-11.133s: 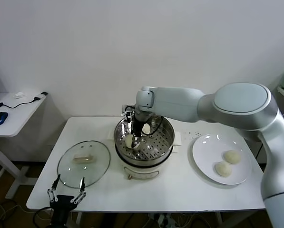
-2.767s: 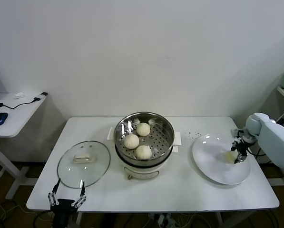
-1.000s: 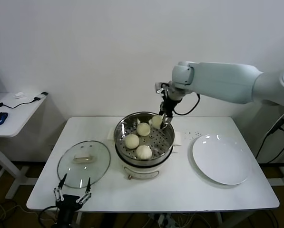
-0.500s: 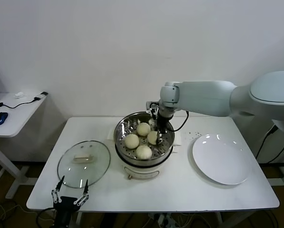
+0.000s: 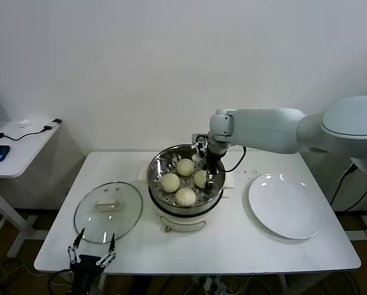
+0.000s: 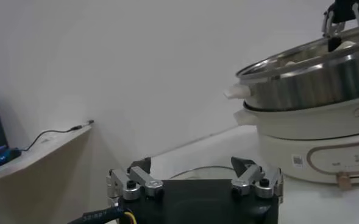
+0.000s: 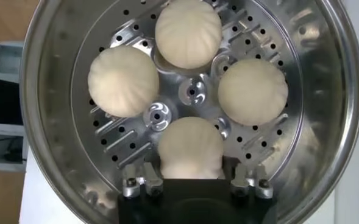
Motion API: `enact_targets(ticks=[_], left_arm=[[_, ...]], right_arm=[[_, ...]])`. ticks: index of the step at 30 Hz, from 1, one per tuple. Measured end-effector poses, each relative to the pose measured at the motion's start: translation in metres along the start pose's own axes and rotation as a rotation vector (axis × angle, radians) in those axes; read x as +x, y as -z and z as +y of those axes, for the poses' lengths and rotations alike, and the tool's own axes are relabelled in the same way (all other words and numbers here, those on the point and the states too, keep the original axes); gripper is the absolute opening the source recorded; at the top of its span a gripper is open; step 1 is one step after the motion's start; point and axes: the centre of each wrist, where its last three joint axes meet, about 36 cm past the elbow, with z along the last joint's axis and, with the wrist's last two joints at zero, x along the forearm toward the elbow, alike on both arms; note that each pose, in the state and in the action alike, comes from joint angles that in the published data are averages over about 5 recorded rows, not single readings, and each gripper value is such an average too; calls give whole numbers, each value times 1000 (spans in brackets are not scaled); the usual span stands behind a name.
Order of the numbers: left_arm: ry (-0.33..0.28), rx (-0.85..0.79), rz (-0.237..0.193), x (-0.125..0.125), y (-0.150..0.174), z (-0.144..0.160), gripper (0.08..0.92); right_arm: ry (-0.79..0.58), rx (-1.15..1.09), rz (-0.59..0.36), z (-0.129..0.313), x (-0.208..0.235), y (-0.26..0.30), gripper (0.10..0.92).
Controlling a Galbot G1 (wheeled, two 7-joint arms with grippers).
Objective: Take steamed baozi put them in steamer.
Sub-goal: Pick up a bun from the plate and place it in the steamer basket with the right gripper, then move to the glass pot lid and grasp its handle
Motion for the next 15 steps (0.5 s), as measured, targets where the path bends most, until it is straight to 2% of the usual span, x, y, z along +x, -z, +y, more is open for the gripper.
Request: enact_targets(ticks=[5, 15], left_arm=[[0, -1, 1, 1, -1, 0, 823], [0, -5, -4, 1, 0, 1, 823]], right_arm=[[4, -3, -7, 0, 3, -1, 815], [0, -9, -63, -5, 34, -12, 823]])
